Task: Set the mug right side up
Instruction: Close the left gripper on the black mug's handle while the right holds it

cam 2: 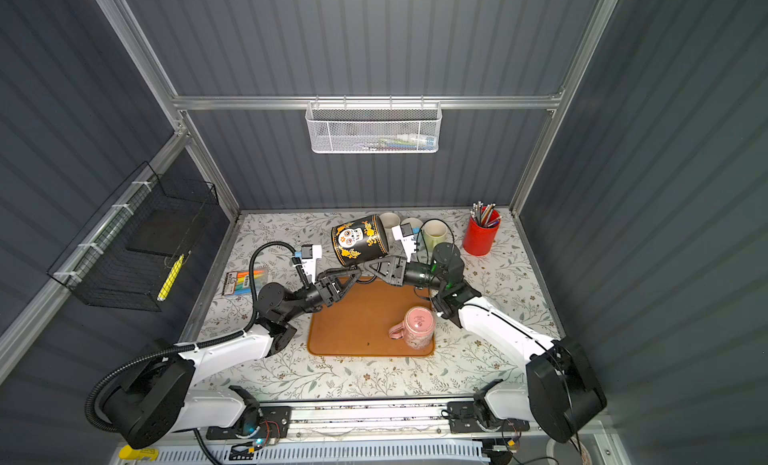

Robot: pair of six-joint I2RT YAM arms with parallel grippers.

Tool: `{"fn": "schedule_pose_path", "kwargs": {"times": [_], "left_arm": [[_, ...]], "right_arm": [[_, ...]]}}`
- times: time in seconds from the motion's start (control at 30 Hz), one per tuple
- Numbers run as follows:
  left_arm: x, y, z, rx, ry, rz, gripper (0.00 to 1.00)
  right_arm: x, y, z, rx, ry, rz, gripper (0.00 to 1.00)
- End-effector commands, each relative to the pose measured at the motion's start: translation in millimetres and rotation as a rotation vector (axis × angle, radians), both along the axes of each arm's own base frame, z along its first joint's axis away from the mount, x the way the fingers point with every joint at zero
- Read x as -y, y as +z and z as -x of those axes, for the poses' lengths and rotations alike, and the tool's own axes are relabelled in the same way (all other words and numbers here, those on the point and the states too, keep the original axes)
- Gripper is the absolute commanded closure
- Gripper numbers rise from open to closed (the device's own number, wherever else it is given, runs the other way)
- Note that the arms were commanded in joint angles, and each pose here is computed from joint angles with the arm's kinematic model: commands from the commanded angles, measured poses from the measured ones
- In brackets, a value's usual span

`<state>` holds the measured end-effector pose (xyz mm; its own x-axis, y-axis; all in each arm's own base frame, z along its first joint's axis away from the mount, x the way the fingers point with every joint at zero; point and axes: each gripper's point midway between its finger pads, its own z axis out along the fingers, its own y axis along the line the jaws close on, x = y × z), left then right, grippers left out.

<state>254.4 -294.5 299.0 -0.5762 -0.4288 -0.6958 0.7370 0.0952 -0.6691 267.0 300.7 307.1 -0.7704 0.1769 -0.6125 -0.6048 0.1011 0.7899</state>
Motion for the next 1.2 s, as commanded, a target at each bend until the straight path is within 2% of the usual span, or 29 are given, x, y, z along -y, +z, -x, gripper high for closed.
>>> {"fn": "schedule_pose_path", "kwargs": {"times": [0.0, 0.33, 0.6, 0.83, 0.9, 1.17], "left_arm": [[-0.5, 22.3, -1.0, 0.057, -0.007, 0.043, 0.63], [3.3, 25.5, -2.4, 0.060, -0.029, 0.059, 0.71], [4.2, 29.9, -1.7, 0.072, -0.039, 0.070, 0.81], [4.2, 33.3, 1.5, 0.083, -0.052, 0.077, 0.93], [3.9, 33.8, 2.3, 0.084, -0.054, 0.079, 1.00], [0.1, 33.3, 4.2, 0.087, -0.040, 0.083, 1.00]], "right_arm": [[0.2, 40.5, 17.2, 0.191, 0.064, -0.086, 1.00], [-4.6, 35.1, 23.8, 0.183, 0.118, -0.077, 1.00], [-7.1, 29.6, 26.7, 0.181, 0.142, -0.065, 1.00], [-9.1, 19.1, 22.5, 0.167, 0.137, -0.049, 1.00], [-9.7, 16.0, 20.6, 0.162, 0.133, -0.044, 1.00], [-11.0, 6.9, 12.8, 0.145, 0.112, -0.030, 0.99]]}}
